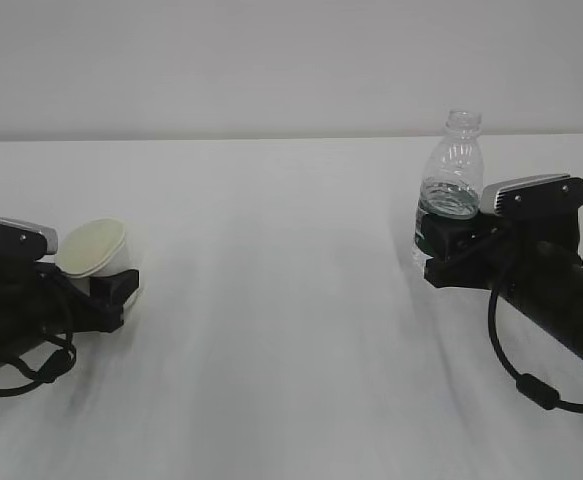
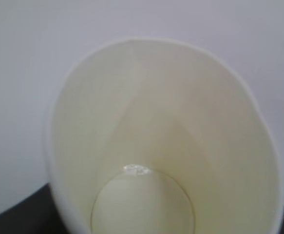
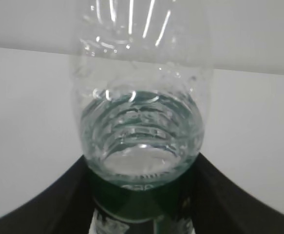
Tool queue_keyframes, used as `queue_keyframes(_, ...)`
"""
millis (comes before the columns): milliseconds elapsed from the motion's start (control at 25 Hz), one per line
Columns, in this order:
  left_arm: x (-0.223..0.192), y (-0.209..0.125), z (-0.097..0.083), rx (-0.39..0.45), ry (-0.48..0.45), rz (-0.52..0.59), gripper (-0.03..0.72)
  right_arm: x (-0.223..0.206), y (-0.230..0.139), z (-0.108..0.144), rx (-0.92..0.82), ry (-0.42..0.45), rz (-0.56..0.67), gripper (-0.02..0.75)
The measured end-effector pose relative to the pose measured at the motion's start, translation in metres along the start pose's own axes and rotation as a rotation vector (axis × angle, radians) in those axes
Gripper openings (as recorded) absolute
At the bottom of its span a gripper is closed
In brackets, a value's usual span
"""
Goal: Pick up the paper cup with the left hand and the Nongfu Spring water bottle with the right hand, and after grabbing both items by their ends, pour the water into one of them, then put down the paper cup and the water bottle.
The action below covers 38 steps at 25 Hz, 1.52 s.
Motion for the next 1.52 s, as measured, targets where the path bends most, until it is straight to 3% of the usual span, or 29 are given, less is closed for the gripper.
queue_keyframes(440,0.007,0.023,-0.027,-0.075,-0.156,-0.036,0.483,0.000,0.000,0.000,0.000,0.000,0.000,0.411)
queue_keyframes(840,0.013,0.014,-0.050,-0.092,-0.320,0.030,0.482,0.006,-0.001,0.001,-0.001,0.002,0.010,0.411)
queue_keyframes(1080,0.013,0.012,-0.056,-0.080,-0.361,0.048,0.477,0.015,0.020,-0.003,0.013,-0.007,-0.048,0.411)
queue_keyframes(1520,0.002,0.021,-0.094,-0.100,-0.511,0.042,0.476,0.028,0.014,0.003,0.029,0.018,-0.020,0.411)
Point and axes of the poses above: a point on each arm's last joint axis where the gripper is mounted, x pointing back along that axis away from the gripper, z along the wrist's bending axis when the last joint is at zero, y = z × x, the point moved 5 cm from there along -x, pointing out along that axis toward the gripper, and after that the axes turned 12 degrees about x, right-handed, at the moved point
